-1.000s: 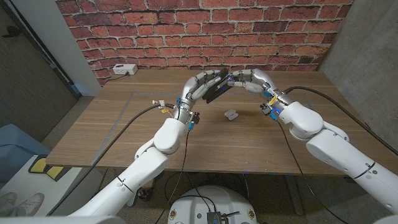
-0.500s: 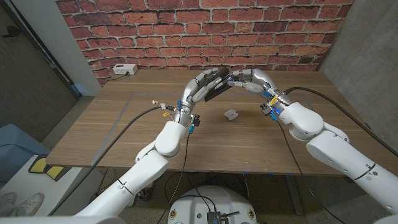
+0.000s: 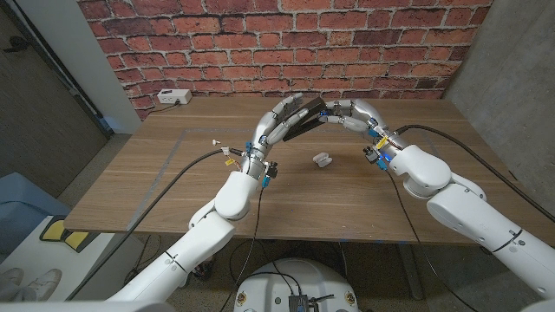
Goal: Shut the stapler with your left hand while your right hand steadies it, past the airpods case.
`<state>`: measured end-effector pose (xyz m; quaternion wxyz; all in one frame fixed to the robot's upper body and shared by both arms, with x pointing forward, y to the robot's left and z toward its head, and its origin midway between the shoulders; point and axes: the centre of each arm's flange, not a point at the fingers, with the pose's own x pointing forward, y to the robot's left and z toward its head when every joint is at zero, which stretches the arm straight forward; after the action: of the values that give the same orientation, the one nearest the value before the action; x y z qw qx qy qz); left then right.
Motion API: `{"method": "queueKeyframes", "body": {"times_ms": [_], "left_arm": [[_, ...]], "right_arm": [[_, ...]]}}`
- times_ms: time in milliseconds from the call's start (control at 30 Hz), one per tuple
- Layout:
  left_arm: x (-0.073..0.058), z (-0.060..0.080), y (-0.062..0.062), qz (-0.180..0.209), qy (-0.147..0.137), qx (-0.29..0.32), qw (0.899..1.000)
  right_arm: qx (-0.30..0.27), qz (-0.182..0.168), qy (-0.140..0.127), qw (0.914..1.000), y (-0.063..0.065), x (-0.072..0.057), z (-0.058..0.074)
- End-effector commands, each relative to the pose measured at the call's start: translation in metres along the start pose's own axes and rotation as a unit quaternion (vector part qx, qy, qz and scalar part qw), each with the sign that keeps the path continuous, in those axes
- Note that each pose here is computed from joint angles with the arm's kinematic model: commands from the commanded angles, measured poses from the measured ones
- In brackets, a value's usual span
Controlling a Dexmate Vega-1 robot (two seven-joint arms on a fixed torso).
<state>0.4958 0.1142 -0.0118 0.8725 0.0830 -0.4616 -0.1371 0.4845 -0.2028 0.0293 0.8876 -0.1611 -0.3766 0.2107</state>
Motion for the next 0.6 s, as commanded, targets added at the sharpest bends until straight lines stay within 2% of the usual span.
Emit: {"method": "queueKeyframes", "body": {"times_ms": [33, 600], "left_arm": [[-0.0024, -0.0046, 0.0027, 0.004, -0.005, -0.01, 1.0], [-0.0051, -0.0117, 0.0064, 0.016, 0.006, -0.032, 0.999]], "right_arm": [[0.006, 0.002, 0.008, 0.9999, -0.0013, 0.0032, -0.0059], [0.008, 0.009, 0.004, 0.9999, -0.0003, 0.0083, -0.0083]]}}
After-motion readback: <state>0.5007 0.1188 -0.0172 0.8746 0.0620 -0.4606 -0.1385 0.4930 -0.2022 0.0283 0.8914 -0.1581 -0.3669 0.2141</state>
